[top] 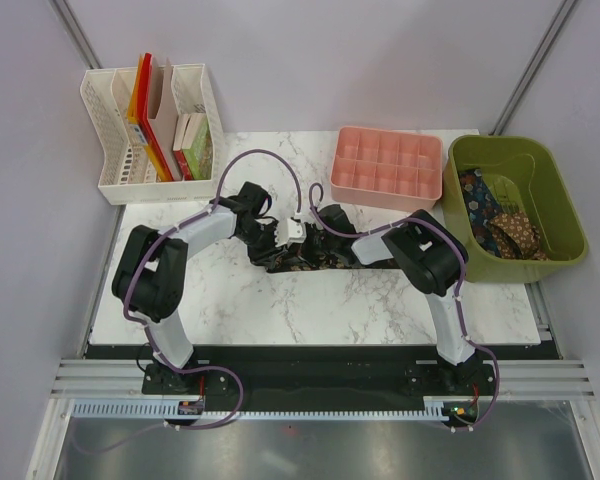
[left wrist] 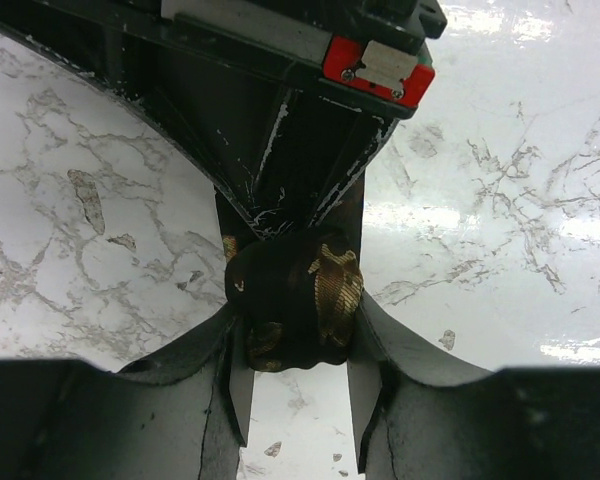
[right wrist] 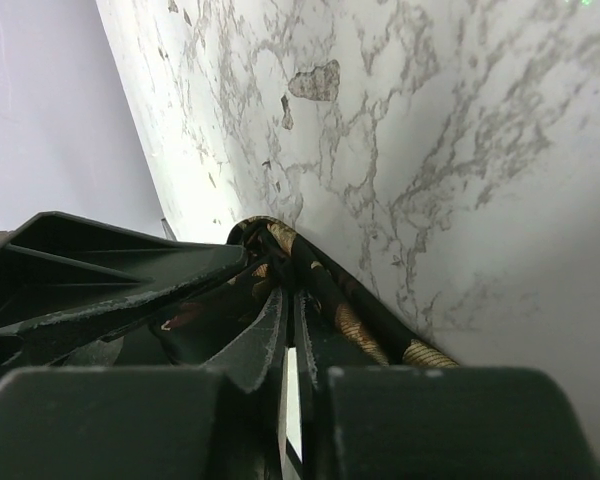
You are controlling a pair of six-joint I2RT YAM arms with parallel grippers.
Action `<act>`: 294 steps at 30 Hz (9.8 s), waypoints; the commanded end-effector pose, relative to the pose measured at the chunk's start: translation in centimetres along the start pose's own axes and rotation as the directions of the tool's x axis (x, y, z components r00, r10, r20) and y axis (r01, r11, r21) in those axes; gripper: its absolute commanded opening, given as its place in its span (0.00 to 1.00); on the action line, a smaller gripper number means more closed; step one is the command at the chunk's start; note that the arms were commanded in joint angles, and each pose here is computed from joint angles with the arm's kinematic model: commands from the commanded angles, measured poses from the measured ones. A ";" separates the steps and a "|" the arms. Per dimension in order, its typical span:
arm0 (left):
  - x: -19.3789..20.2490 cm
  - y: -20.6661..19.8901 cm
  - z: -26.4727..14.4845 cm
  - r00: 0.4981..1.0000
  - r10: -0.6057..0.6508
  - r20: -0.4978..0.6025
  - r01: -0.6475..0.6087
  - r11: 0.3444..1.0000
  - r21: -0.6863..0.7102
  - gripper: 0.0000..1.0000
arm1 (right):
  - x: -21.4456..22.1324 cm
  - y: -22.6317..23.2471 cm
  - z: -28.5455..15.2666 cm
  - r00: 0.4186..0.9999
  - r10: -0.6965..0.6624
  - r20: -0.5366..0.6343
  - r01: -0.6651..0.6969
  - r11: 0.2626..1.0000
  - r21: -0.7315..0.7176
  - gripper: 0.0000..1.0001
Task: Roll the ties
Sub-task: Roll the tie at the center of the board.
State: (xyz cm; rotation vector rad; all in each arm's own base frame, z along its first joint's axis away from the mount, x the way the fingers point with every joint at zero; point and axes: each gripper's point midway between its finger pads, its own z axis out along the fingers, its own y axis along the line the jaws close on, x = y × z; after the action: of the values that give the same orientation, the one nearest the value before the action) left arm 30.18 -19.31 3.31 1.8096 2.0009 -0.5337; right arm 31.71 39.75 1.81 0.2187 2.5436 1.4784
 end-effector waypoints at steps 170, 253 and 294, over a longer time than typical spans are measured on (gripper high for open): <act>-7.1 4.1 -16.7 0.816 -0.213 0.537 0.314 0.944 -0.103 0.99 | -1.2 -5.3 -2.2 1.000 -0.019 -0.021 0.022 0.992 0.125 0.00; 3.0 -0.8 3.4 0.988 -0.086 -0.127 0.094 0.994 0.057 0.25 | -0.3 3.0 -5.1 0.997 0.011 -0.076 -0.012 1.000 -0.016 0.30; -1.3 1.1 -0.8 0.999 -0.029 0.036 0.029 1.000 0.009 0.61 | -0.5 -7.5 -3.8 0.996 -0.015 -0.092 0.040 0.962 0.268 0.00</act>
State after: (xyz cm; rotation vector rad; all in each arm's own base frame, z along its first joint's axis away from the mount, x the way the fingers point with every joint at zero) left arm 30.41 -21.80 3.02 1.7745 2.0420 -0.6652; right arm 31.63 35.77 2.52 0.0834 2.6485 1.4013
